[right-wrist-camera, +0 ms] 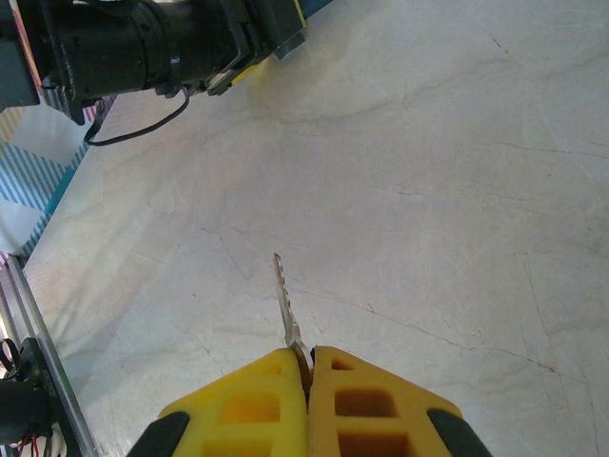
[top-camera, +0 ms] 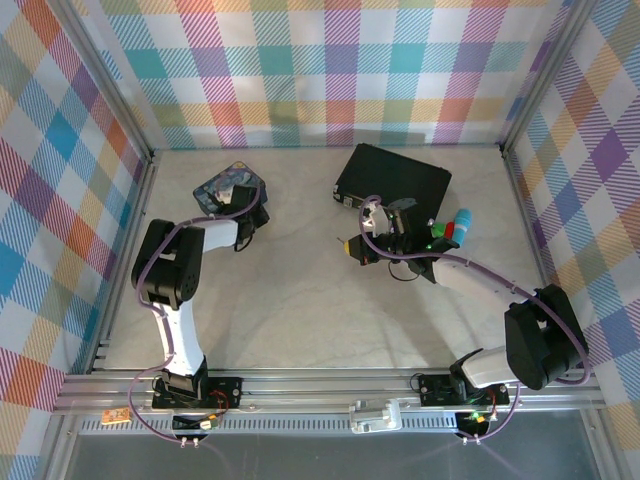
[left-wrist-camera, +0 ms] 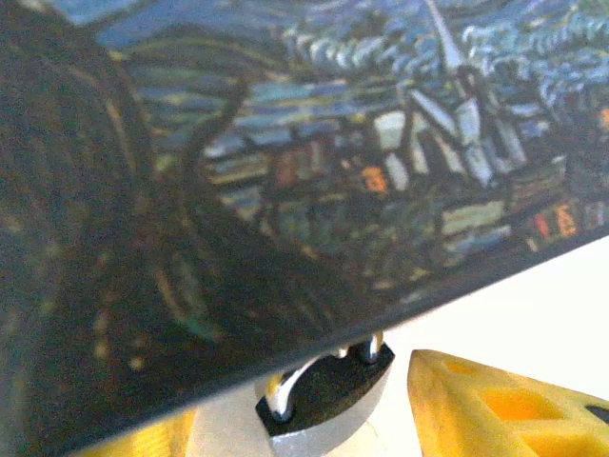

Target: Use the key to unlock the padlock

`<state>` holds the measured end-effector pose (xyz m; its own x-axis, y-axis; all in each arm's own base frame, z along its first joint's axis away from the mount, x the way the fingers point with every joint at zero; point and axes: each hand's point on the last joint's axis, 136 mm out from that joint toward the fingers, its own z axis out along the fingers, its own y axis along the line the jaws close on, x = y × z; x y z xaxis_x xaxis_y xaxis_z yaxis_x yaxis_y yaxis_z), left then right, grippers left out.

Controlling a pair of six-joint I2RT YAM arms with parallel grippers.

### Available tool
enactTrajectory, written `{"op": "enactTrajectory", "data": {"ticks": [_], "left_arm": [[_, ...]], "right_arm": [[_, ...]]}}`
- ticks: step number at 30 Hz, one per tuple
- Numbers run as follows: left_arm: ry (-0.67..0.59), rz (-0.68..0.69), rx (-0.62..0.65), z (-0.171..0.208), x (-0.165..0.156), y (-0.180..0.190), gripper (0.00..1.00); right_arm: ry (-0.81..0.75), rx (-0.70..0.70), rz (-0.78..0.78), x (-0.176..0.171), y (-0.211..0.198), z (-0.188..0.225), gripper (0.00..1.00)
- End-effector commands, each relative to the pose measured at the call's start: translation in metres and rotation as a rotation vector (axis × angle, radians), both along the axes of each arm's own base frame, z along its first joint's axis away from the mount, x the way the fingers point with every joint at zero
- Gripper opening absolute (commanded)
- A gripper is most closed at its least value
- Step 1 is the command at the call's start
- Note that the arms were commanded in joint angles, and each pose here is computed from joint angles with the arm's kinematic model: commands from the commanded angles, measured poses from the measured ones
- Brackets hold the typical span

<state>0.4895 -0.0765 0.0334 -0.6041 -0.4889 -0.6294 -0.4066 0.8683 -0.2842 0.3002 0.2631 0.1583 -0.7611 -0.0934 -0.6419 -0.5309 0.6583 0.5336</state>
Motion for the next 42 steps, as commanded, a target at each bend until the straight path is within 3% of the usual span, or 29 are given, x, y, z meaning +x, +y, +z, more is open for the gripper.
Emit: {"op": "enactTrajectory", "data": {"ticks": [1, 9, 12, 15, 23, 30, 38, 40, 42], "left_arm": [[0.048, 0.043, 0.041, -0.013, 0.002, 0.005, 0.56], [0.170, 0.067, 0.065, -0.028, 0.005, 0.005, 0.49], [0.193, 0.089, 0.071, -0.031, 0.001, 0.009, 0.44], [0.193, 0.094, 0.077, -0.030, -0.002, 0.011, 0.31], [0.179, 0.045, 0.015, -0.024, -0.010, 0.000, 0.16], [0.220, -0.044, -0.155, -0.022, -0.055, -0.039, 0.18], [0.270, -0.069, -0.155, -0.028, -0.128, -0.053, 0.22], [0.276, -0.081, -0.133, -0.025, -0.137, -0.052, 0.27], [0.270, -0.099, -0.117, -0.018, -0.140, -0.052, 0.40]], "right_arm": [[-0.026, 0.021, 0.020, -0.001, 0.003, 0.011, 0.00], [-0.030, 0.023, 0.028, -0.001, 0.005, 0.011, 0.00], [-0.035, 0.024, 0.026, -0.002, 0.003, 0.012, 0.00], [-0.036, 0.019, 0.022, -0.003, 0.001, 0.011, 0.00], [-0.041, 0.019, 0.027, -0.004, 0.002, 0.012, 0.00], [-0.019, 0.024, 0.026, -0.004, 0.003, 0.006, 0.00], [-0.001, 0.037, 0.030, -0.006, 0.004, 0.002, 0.00], [-0.001, 0.039, 0.030, -0.006, 0.005, 0.003, 0.00], [0.001, 0.040, 0.031, -0.006, 0.005, 0.003, 0.00]]}}
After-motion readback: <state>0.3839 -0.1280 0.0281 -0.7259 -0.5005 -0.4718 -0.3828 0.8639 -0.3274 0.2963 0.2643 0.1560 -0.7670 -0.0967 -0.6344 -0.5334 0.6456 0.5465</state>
